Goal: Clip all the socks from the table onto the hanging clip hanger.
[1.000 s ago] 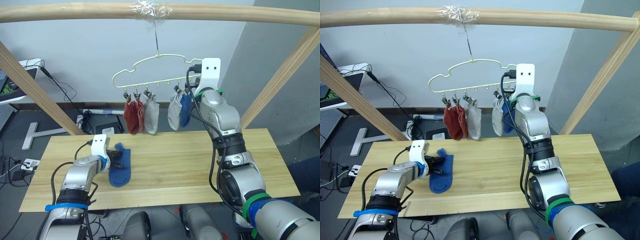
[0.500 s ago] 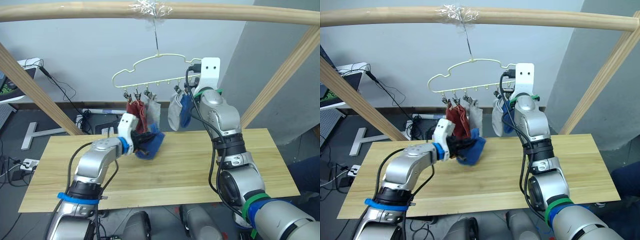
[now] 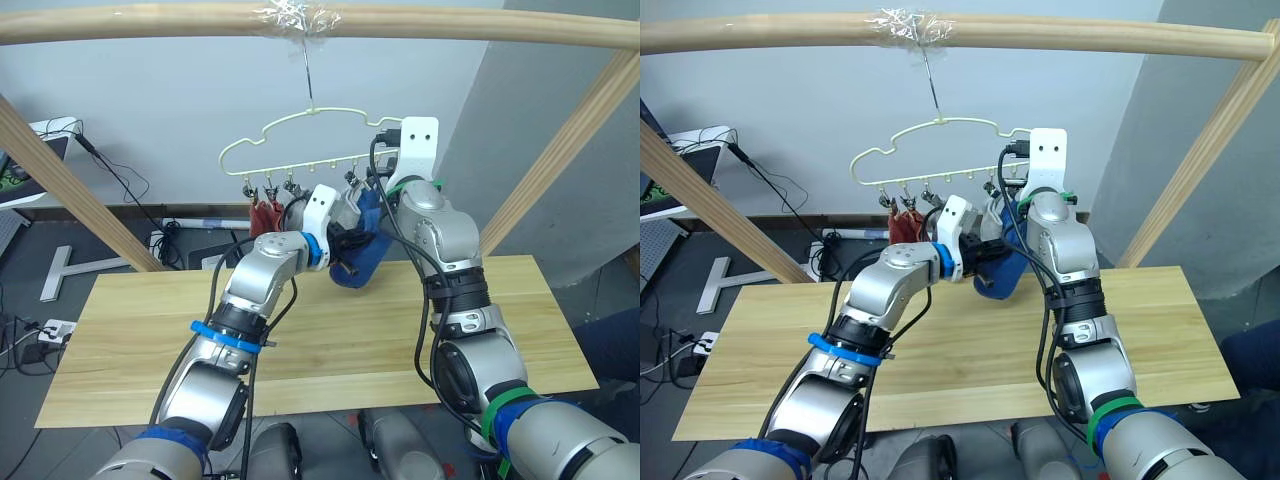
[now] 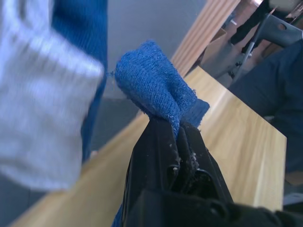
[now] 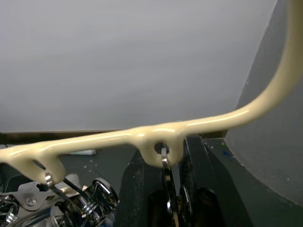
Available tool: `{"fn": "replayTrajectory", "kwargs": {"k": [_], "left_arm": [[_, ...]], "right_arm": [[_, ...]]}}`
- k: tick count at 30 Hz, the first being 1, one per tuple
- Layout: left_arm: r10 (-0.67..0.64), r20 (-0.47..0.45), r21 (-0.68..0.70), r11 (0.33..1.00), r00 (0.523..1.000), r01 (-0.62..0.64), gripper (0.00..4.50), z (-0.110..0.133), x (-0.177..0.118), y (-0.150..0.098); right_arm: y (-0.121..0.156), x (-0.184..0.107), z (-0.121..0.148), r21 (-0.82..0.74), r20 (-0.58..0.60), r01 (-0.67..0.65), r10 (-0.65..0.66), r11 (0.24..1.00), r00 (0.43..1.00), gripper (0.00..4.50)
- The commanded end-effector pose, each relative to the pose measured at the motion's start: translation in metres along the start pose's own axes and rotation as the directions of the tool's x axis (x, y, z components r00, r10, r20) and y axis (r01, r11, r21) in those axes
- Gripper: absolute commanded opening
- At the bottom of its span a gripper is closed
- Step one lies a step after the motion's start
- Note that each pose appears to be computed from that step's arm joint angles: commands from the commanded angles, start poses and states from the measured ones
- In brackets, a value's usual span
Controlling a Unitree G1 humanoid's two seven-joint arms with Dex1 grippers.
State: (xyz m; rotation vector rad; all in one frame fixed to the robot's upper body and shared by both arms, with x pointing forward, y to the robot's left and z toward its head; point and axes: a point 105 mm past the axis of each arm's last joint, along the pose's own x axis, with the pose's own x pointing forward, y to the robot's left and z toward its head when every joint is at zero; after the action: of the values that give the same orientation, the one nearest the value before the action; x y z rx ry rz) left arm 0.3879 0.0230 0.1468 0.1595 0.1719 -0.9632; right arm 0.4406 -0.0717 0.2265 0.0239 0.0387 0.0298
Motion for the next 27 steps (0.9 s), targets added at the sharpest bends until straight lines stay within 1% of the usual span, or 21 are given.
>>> {"fn": "replayTrajectory", "kwargs": {"k": [1,6,11,27], "left_arm": [[0.021,0.029,0.038,0.999,0.999,-0.022,0.02,0.010,0.013,0.005],[0.025,0.042,0.041,0.999,0.999,-0.027,0.02,0.015,0.030,0.006],[0.026,0.072,0.036,0.999,0.997,-0.029,0.02,0.024,0.038,0.007],[0.004,0.156,0.030,1.000,0.988,-0.009,0.02,0.055,0.033,0.004]], "right_arm": [[0.004,-0.006,0.030,0.016,0.091,-0.009,0.007,1.000,0.996,0.04],[0.003,-0.006,0.031,0.018,0.094,-0.008,0.006,1.000,0.996,0.04],[0.004,-0.006,0.031,0.020,0.095,-0.007,0.006,1.000,0.995,0.04],[0.004,-0.006,0.029,0.020,0.091,-0.010,0.008,1.000,0.996,0.04]]}}
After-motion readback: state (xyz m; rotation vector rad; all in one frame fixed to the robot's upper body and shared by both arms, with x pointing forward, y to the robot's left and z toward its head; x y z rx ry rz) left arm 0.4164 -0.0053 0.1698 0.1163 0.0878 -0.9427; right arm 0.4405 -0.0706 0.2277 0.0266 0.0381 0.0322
